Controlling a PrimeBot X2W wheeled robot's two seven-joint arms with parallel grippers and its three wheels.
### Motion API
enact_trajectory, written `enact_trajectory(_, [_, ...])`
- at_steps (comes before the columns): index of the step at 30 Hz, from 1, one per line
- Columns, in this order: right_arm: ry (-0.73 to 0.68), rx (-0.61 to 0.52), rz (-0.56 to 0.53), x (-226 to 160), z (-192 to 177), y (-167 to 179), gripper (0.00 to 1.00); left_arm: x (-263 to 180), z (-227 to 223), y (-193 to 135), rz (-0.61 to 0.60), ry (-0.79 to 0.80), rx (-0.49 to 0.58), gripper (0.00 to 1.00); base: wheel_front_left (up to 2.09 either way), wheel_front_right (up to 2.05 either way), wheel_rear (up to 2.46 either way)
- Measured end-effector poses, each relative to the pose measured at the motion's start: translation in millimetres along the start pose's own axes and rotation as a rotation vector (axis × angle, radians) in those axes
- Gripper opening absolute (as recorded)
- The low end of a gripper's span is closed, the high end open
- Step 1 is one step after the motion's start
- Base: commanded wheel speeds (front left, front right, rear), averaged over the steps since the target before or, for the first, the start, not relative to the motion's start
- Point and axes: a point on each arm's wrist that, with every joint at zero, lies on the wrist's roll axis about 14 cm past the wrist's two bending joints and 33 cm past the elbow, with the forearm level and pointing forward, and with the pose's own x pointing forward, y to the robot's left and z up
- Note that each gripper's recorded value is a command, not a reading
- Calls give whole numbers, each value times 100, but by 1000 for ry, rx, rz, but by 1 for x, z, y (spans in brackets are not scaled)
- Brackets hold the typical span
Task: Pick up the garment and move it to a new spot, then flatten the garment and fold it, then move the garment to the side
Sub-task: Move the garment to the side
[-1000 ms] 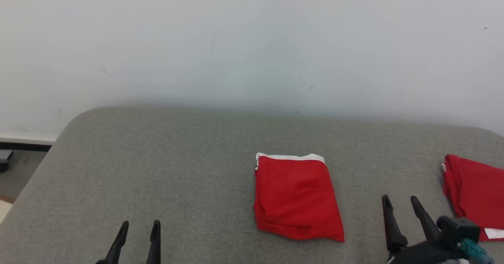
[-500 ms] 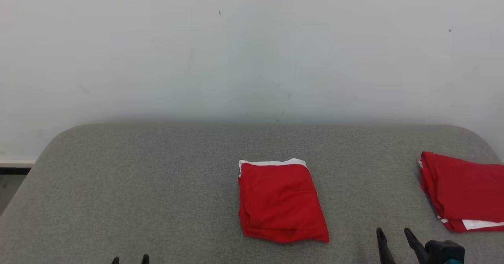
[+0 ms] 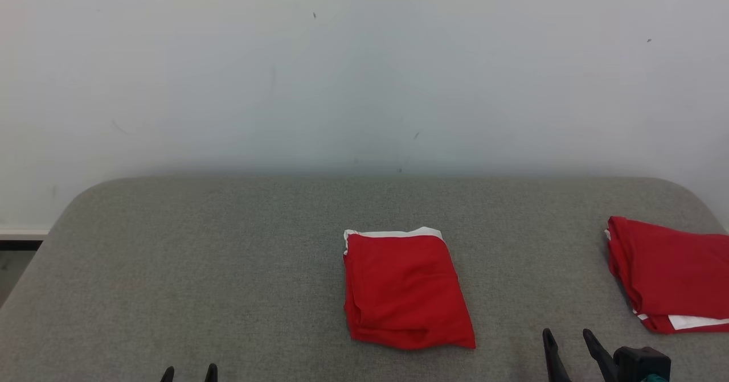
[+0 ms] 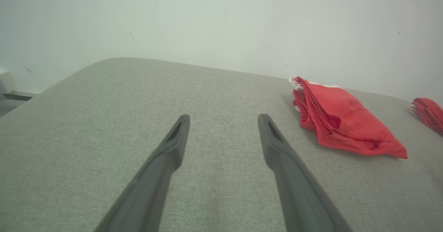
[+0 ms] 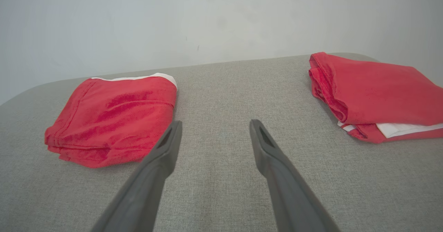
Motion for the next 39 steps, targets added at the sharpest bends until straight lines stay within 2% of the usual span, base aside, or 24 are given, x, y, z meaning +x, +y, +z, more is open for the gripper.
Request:
enact_trajectory(23, [14,-1,30,11,2,9,100,1,3,-1,5,-19,-19,100,0,0,0])
enact_trajectory(29, [29,-6,88,22,9,29,100,0,2,0,15,-22,-26,100,0,0,0])
enact_trajectory(34, [195,-2,132,38,1,45,100,0,2,-1,12,-25,-23,100,0,0,0])
enact_trajectory(39, [354,-15,148,60,9,51,100,-1,1,-3,3,-23,-22,100,0,0,0])
